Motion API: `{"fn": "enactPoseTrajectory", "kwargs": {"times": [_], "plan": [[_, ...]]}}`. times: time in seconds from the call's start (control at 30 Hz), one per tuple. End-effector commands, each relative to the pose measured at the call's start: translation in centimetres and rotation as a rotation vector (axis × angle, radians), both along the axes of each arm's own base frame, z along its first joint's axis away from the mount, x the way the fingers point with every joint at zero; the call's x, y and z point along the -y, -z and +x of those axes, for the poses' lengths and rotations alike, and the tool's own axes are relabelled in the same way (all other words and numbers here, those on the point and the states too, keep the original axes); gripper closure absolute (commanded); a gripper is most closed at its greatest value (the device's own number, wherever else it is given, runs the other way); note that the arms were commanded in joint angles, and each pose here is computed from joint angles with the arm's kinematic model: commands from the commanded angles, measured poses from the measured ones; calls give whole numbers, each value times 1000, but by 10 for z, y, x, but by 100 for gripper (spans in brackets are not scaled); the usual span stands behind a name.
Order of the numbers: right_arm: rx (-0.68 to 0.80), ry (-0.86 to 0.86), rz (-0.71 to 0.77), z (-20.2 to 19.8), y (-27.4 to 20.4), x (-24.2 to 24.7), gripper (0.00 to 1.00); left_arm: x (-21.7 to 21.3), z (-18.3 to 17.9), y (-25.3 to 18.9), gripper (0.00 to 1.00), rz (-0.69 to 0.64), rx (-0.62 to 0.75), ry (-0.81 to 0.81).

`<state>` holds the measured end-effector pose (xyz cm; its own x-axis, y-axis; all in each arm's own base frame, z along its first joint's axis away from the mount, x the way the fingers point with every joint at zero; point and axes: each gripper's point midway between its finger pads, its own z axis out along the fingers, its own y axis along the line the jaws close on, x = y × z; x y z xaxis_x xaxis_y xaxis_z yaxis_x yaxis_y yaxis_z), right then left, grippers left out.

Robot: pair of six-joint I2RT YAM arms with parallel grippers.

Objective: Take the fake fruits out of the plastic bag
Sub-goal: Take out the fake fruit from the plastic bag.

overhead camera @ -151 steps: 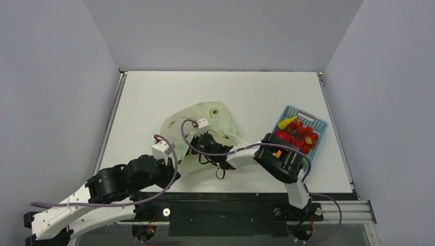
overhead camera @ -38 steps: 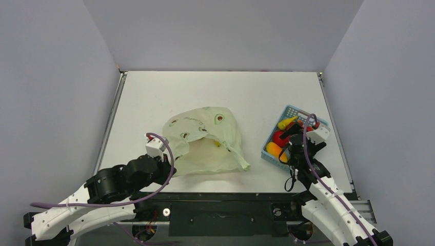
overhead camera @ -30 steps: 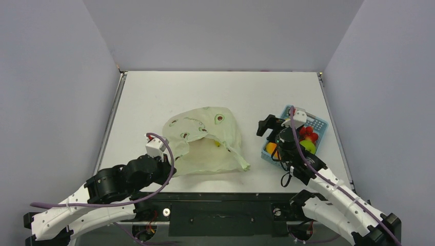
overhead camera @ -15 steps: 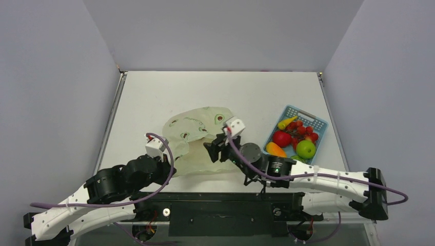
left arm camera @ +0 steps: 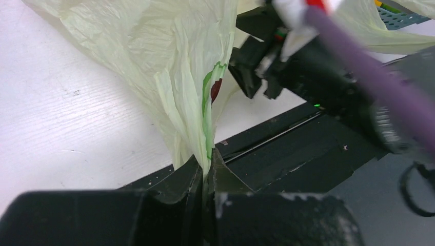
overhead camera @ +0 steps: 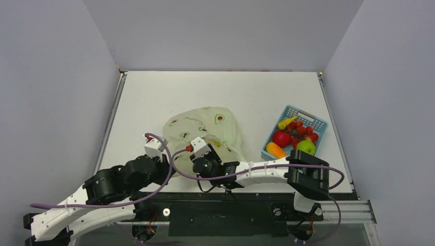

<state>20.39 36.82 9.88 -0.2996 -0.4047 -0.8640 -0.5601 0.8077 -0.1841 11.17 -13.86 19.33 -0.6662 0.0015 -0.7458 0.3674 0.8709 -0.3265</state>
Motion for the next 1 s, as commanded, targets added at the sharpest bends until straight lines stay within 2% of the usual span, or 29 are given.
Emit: {"fn": "enactPoseTrajectory", "kwargs": {"times": [0.0,0.2,0.47,0.7,0.97], "plan": [[70,179,11,30,-9,-8,59,4,2,-13,100,-47,24,1],[105,319,45,54,-6,-4,58,3,2,-14,100,-56,29,-3],[4,431,169,93,6,14,57,4,3,-13,100,-46,24,-2],[8,443,204,111,8,15,46,4,3,-13,100,-50,26,-2],[8,472,172,129,32,20,39,4,3,-13,100,-52,27,-2]]}}
